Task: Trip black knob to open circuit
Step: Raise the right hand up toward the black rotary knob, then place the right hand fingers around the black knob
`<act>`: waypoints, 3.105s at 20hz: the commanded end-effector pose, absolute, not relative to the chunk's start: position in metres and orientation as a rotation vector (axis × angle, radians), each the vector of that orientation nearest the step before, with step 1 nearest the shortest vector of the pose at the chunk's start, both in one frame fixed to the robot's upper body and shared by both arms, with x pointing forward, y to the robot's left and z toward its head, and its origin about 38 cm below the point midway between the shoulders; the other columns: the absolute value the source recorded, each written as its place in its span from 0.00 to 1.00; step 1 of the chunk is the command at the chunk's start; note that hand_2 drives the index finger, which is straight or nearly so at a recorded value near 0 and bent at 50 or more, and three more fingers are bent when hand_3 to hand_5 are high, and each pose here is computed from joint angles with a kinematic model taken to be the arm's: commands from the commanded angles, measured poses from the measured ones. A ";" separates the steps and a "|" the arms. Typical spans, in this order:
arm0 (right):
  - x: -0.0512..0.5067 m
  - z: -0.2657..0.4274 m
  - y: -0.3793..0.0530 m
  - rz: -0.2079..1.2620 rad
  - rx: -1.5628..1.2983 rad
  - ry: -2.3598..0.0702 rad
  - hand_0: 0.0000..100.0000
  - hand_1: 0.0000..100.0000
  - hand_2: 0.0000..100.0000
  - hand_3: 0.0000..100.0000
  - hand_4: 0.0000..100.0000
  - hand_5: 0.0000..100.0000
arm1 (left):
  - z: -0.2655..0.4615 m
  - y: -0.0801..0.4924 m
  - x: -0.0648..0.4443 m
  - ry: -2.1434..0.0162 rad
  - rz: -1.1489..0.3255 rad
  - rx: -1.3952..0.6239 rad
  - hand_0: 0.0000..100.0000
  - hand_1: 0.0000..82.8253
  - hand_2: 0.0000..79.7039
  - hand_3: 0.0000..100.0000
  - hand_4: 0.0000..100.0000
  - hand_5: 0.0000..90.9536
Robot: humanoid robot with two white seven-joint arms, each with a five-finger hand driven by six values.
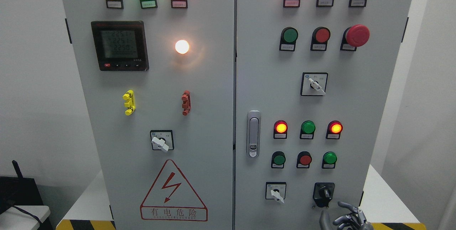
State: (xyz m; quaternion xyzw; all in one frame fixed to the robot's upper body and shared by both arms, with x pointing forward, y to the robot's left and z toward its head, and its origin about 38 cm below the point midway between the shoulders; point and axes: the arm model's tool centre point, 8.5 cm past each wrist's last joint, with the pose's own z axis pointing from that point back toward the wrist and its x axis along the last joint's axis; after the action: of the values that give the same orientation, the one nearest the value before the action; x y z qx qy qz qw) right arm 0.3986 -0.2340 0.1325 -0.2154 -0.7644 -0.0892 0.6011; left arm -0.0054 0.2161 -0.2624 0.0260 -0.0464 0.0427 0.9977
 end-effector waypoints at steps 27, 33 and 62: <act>0.420 0.133 -0.230 -0.198 -0.519 -1.743 0.25 0.80 0.41 0.78 0.84 0.90 | -0.262 0.216 0.000 -0.101 0.053 0.049 0.12 0.47 0.00 0.00 0.00 0.00; 0.421 0.135 -0.230 -0.199 -0.519 -1.746 0.25 0.81 0.41 0.78 0.85 0.90 | -0.262 0.216 0.000 -0.101 0.052 0.049 0.12 0.47 0.00 0.00 0.00 0.00; 0.424 0.138 -0.229 -0.198 -0.522 -1.741 0.27 0.83 0.46 0.79 0.85 0.90 | -0.262 0.216 0.000 -0.101 0.052 0.049 0.12 0.47 0.00 0.00 0.00 0.00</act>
State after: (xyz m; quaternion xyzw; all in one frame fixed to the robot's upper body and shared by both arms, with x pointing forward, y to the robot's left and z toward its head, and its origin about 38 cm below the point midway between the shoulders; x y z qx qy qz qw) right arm 0.4233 -0.2298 0.1374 -0.2256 -0.7537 -0.0851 0.6114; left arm -0.0054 0.2160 -0.2624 0.0260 -0.0464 0.0427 0.9977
